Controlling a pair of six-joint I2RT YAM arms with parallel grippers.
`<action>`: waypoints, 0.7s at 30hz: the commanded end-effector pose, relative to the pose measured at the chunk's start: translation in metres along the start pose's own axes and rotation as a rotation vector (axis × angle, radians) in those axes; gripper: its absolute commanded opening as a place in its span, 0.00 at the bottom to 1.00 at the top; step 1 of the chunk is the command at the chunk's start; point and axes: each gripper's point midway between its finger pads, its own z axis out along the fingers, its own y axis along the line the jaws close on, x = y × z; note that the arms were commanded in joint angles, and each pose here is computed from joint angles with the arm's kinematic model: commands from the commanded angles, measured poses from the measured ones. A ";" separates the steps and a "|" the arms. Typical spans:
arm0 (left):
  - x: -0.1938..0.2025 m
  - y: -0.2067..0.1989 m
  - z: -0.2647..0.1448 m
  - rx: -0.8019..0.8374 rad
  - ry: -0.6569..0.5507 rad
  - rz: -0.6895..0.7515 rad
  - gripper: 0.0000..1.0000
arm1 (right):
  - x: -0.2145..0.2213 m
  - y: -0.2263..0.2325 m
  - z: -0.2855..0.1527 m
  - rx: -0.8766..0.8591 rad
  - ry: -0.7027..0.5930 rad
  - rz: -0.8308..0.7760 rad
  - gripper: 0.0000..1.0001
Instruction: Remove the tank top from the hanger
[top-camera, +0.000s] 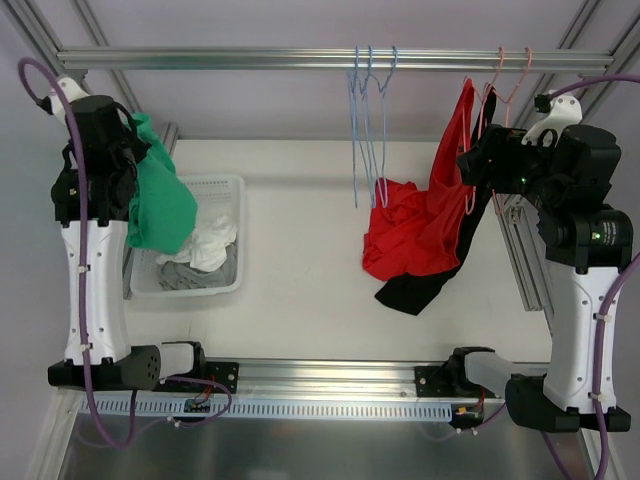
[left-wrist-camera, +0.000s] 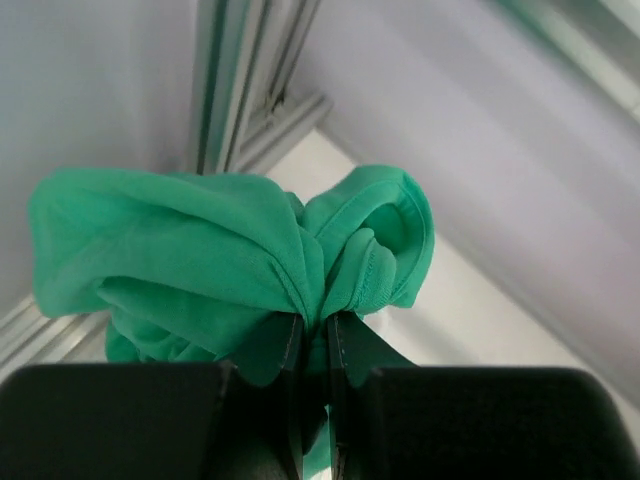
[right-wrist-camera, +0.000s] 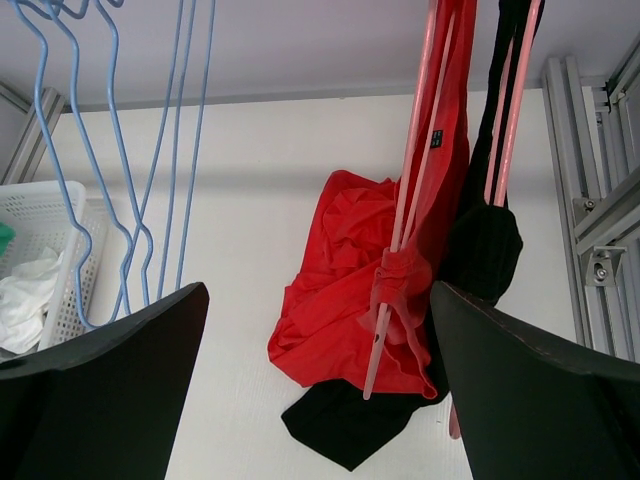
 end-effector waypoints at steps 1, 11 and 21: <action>0.054 -0.008 0.017 0.059 0.171 0.018 0.00 | -0.009 0.006 -0.010 -0.028 -0.047 -0.001 1.00; 0.100 -0.024 0.014 0.233 0.255 0.009 0.00 | -0.006 0.012 -0.001 -0.068 -0.018 0.012 1.00; 0.025 -0.061 -0.024 0.405 0.121 0.031 0.00 | -0.002 0.017 0.005 -0.100 -0.020 0.043 0.99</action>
